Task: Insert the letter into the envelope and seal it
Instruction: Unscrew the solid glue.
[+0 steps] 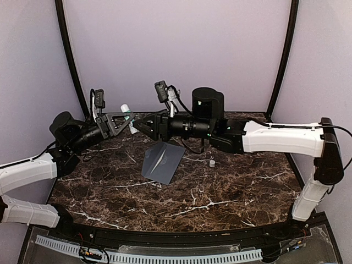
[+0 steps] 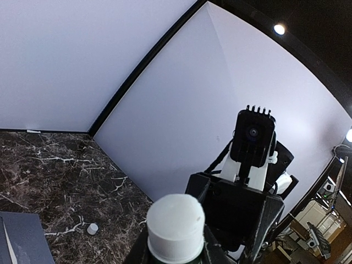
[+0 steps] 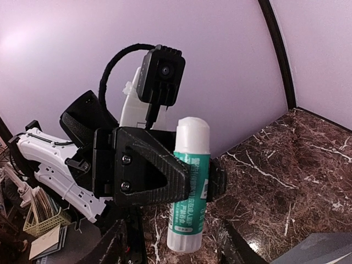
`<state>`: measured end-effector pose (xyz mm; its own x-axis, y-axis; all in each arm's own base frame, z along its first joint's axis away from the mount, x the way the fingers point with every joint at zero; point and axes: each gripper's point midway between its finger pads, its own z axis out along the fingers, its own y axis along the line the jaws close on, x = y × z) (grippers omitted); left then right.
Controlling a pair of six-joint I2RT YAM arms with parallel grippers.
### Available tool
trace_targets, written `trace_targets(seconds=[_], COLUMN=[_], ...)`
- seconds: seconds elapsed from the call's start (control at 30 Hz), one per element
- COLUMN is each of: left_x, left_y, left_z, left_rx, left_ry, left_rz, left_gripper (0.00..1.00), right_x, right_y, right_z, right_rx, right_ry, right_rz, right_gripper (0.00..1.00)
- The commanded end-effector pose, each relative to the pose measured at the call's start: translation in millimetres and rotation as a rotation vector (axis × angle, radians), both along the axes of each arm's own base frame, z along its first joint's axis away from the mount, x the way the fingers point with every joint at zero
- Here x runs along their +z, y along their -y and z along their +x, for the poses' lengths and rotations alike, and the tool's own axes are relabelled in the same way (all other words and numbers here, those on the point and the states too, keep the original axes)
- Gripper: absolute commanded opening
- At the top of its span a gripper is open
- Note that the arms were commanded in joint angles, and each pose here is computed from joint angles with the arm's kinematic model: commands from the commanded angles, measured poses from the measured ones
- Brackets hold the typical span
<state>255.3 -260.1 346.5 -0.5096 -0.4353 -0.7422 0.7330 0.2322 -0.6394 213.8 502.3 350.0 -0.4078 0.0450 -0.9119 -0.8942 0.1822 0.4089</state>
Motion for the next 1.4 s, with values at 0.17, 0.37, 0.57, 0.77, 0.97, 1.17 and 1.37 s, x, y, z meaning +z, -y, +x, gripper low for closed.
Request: trace_targets(seconds=[0.17, 0.37, 0.57, 0.77, 0.97, 1.17, 1.37], left_x=[15, 18, 17, 18, 17, 14, 11], left_y=[1, 1, 2, 4, 6, 6, 7], left_z=[-5, -8, -12, -13, -14, -15, -12], left_rx=[-0.027, -0.039, -0.066, -0.083, -0.095, -0.099, -0.087], left_ry=[0.046, 0.056, 0.057, 0.06, 0.057, 0.043, 0.031], left_rz=[-0.023, -0.037, -0.051, -0.05, -0.045, -0.031, 0.005], left_gripper=[0.0, 0.0, 0.0, 0.0, 0.0, 0.07, 0.41], right_x=[3, -1, -5, -2, 2, 6, 12], right_y=[-20, -23, -28, -28, -24, -17, -3], right_z=[-6, -5, -2, -1, 4, 7, 13], right_rx=[0.049, 0.051, 0.052, 0.048, 0.02, -0.004, -0.038], right_ry=[0.02, 0.013, 0.01, 0.024, 0.034, 0.029, 0.023], right_rz=[-0.021, -0.024, -0.032, -0.031, -0.026, 0.003, 0.034], right_gripper=[0.42, 0.4, 0.42, 0.38, 0.23, 0.12, 0.06])
